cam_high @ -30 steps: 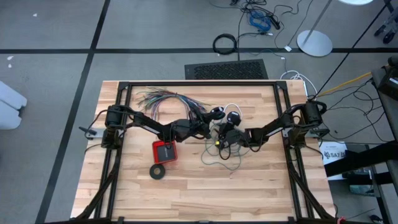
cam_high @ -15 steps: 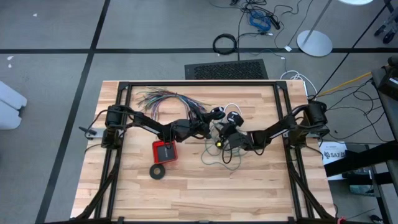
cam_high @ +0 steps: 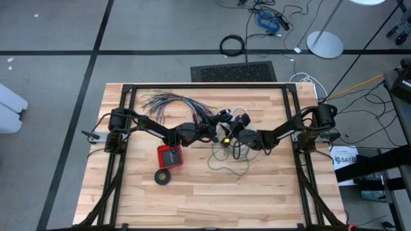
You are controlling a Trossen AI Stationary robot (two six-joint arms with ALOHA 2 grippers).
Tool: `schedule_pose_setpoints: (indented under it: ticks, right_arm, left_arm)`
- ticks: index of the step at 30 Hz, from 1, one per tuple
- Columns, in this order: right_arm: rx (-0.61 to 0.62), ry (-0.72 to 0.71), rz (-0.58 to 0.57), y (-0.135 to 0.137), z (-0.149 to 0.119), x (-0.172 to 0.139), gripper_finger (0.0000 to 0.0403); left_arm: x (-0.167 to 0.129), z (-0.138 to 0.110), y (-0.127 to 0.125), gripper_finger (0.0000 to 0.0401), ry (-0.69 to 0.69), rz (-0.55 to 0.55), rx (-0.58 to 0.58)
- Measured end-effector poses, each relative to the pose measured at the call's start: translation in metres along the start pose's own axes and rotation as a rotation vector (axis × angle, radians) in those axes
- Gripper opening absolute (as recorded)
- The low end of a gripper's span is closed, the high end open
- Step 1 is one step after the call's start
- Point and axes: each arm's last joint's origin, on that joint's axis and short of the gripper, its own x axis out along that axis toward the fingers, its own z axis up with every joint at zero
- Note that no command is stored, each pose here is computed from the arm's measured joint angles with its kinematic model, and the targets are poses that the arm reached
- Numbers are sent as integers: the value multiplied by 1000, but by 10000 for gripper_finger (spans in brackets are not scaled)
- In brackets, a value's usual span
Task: Coil cords
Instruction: Coil the green wire onto the spool
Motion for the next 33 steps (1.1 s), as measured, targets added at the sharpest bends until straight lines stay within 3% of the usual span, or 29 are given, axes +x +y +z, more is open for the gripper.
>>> schedule_pose_setpoints:
  ticks: [4,12,20,33]
  right_arm:
    - [65,-70,-34,-7,-5,-11,104]
    - [97,-194,68,-15,-1,-24,91]
    - [100,-189,89,-20,0,-19,91]
    - [69,-114,81,-20,-11,-21,91]
  left_arm:
    - [1,0,2,0,-1,9,-57]
    - [5,-3,7,0,-36,2,-177]
    - [5,1,12,0,-90,24,-252]
    - [3,12,27,0,-129,55,-281]
